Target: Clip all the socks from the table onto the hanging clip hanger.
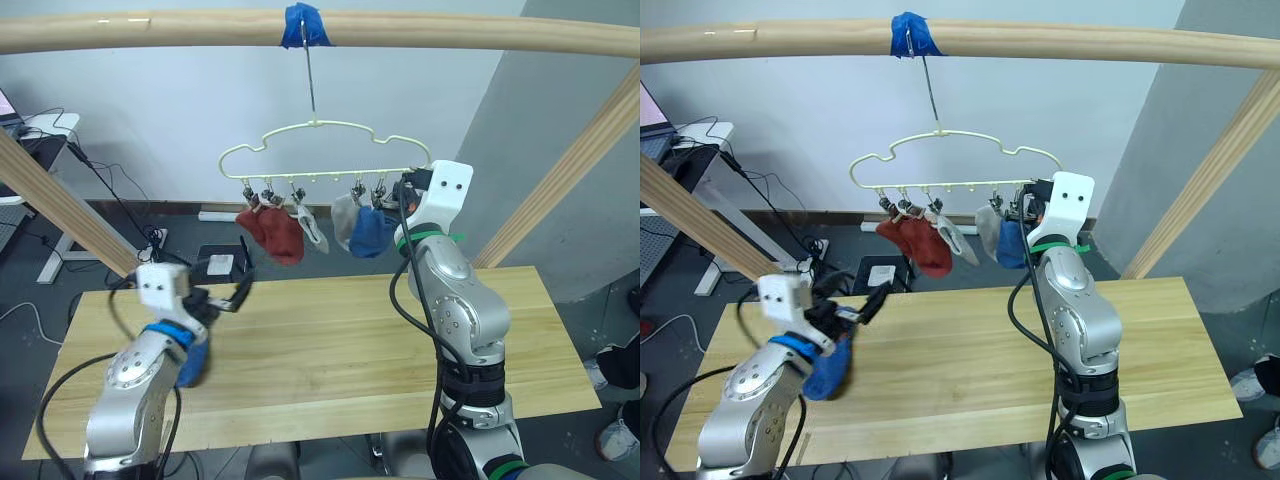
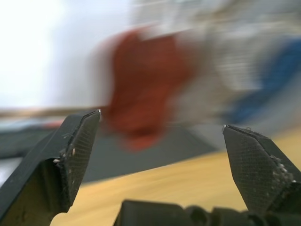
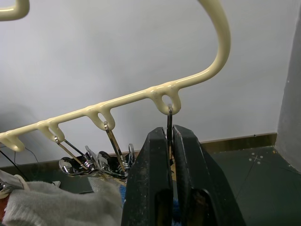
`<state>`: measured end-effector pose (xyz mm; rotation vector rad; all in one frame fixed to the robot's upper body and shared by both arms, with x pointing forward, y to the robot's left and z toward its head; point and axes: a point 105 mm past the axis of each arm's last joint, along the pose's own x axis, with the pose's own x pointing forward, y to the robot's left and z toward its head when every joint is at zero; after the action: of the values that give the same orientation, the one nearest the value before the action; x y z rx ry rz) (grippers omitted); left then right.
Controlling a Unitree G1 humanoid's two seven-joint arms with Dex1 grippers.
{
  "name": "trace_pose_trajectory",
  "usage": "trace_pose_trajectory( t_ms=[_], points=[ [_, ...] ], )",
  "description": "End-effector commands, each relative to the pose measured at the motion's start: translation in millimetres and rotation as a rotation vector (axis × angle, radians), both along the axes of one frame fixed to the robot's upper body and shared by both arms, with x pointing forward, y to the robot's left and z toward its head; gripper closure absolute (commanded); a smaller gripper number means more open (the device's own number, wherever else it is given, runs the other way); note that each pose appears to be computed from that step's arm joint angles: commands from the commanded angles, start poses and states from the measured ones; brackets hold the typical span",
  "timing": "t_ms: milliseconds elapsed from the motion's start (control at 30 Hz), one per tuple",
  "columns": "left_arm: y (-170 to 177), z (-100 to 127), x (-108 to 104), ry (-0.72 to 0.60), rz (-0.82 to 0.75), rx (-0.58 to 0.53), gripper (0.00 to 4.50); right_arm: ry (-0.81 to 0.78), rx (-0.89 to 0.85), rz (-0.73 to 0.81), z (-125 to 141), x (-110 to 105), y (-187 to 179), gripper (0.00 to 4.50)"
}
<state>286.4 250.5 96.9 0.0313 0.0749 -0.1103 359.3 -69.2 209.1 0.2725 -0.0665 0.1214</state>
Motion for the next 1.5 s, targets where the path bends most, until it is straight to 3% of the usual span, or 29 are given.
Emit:
trace_pose_trajectory(
  t_ms=[33,133,300,900,1000,1367,1433,1500],
  points=[
    [42.4,-13.4,-5.1,0.052,0.224,-0.04,0.03,-0.068,0.059,0.032,23.6,-5.2,11.6,4.5],
    [56.7,-39.7,-9.1,0.172,0.276,-0.081,0.03,-0.067,0.054,0.035,23.8,-5.5,12.0,4.5],
    [67.5,-62.6,-5.0,0.275,0.331,-0.112,0.03,-0.06,0.048,0.039,22.9,-6.7,12.0,4.5],
    [64.4,-102.4,17.4,0.459,0.345,-0.064,0.03,-0.018,0.031,0.051,17.5,-15.0,12.7,4.5],
    [61.4,-105.6,13.8,0.486,0.351,-0.083,0.64,-0.012,0.028,0.046,16.3,-15.9,11.3,4.5],
    [44.5,-92.5,13.9,0.419,0.274,-0.069,3.8,-0.007,0.033,0.047,15.6,-16.1,12.5,4.5],
    [28.4,-83.1,18.3,0.369,0.154,0.011,4.34,-0.008,0.033,0.046,15.9,-16.0,12.4,4.5],
    [6.6,-70.6,24.4,0.3,0.016,0.092,4.47,-0.009,0.033,0.044,16.1,-16.0,12.1,4.5]
  ],
)
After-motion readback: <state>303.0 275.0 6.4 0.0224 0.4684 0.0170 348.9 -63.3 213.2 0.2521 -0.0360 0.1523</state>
